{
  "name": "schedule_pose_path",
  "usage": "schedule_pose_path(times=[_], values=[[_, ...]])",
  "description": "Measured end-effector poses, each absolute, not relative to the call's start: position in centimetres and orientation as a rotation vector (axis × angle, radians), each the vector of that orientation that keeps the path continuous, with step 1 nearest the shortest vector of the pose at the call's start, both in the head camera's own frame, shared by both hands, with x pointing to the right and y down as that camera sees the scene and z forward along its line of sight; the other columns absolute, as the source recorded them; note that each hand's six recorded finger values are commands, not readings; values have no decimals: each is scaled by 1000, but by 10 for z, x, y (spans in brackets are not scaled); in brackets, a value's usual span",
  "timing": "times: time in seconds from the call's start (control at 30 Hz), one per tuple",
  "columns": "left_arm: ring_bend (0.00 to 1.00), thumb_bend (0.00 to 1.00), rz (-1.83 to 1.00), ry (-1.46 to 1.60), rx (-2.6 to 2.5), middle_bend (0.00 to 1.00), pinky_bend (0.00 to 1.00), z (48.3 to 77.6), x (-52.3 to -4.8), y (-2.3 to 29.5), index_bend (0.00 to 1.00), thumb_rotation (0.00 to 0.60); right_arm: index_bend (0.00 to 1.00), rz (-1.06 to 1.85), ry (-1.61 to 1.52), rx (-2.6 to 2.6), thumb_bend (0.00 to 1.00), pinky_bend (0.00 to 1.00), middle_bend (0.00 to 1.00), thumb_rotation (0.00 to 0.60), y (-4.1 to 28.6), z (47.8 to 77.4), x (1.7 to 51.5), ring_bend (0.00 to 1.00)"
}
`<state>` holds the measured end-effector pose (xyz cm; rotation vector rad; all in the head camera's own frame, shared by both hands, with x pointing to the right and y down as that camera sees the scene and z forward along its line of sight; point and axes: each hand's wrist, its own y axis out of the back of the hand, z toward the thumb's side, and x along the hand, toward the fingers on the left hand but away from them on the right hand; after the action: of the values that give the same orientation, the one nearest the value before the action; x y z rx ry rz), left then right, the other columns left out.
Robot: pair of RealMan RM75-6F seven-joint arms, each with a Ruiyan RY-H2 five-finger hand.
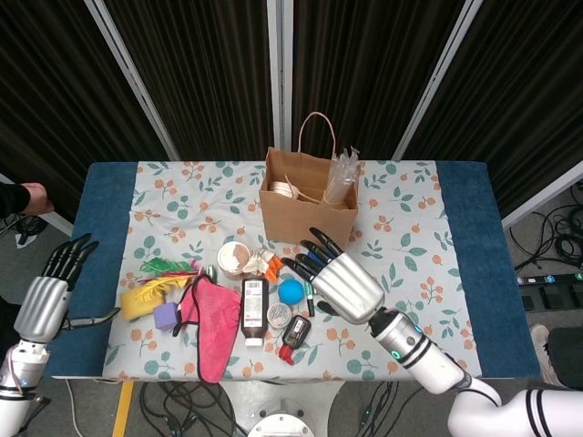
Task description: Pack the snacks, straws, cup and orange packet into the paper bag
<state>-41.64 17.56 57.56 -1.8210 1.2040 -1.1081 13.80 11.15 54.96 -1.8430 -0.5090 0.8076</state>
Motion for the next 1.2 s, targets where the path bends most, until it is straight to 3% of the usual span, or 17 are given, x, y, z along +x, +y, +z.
schedule_pose_path(times=[0.4, 0.83, 1.2], values=[[27, 0, -1115, 1246, -1782, 39, 69, 568, -434, 174, 55, 218, 183, 1022, -594, -1960, 0, 64, 216, 600, 112, 651, 59, 99], [28, 0, -1117, 1267, -1778, 39, 69, 568, -444, 175, 56, 218, 183, 1133, -680, -1818, 0, 50, 215, 600, 101, 700, 30, 92], [28, 0, -1121, 1271, -1764, 39, 69, 567, -449, 174, 55, 214, 182, 1194, -696, -1855, 0, 49, 231, 600, 114, 735, 19, 102]])
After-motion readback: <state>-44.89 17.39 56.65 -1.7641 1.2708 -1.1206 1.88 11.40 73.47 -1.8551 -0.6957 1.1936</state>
